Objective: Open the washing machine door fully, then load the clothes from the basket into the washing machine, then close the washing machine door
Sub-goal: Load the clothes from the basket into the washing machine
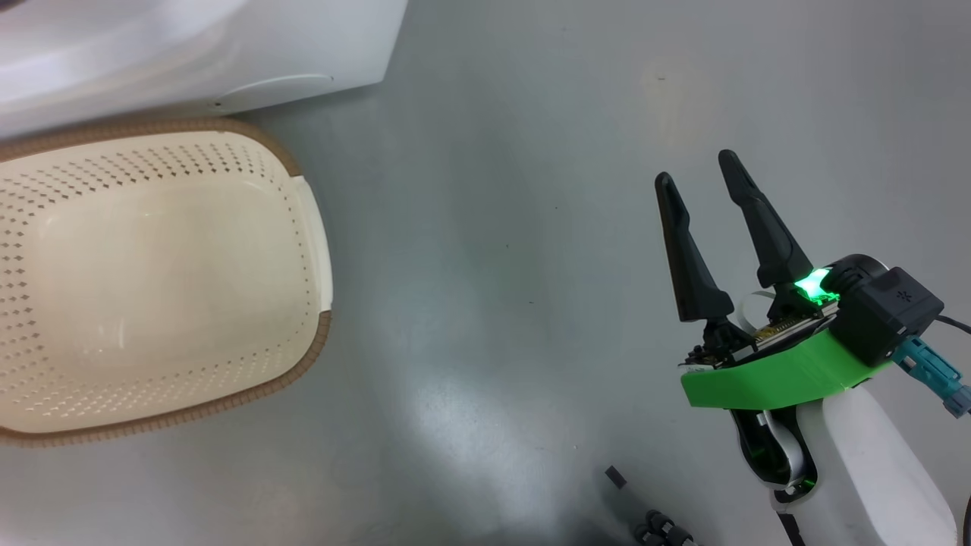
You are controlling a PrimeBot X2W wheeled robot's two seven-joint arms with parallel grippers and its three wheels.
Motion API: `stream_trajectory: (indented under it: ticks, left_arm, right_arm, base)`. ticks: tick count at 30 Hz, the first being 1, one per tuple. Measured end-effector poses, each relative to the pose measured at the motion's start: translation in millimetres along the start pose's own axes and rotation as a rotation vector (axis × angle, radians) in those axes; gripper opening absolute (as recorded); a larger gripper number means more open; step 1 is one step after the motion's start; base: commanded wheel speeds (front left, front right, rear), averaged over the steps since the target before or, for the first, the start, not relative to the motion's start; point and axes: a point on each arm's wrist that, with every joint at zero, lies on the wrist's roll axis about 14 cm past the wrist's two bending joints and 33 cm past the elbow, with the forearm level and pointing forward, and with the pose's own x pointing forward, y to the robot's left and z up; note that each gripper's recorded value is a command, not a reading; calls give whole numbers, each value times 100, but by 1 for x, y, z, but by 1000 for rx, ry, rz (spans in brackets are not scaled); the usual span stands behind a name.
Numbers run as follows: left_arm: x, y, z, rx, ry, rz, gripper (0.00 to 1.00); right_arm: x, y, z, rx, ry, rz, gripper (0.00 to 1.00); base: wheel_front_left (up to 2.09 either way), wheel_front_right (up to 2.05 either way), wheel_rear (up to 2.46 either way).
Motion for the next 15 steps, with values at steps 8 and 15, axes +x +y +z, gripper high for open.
stream_trajectory:
  ticks: [8,15]
  left_arm:
    - [8,0,-11,24,72,1,26]
    - [4,4,-5,4,79,10,100]
  right_arm:
    - [1,-1,-2,2,4,-5,100]
    - [1,3,4,8,-12,0,100]
  base:
    - [0,0,0]
    - [0,0,0]
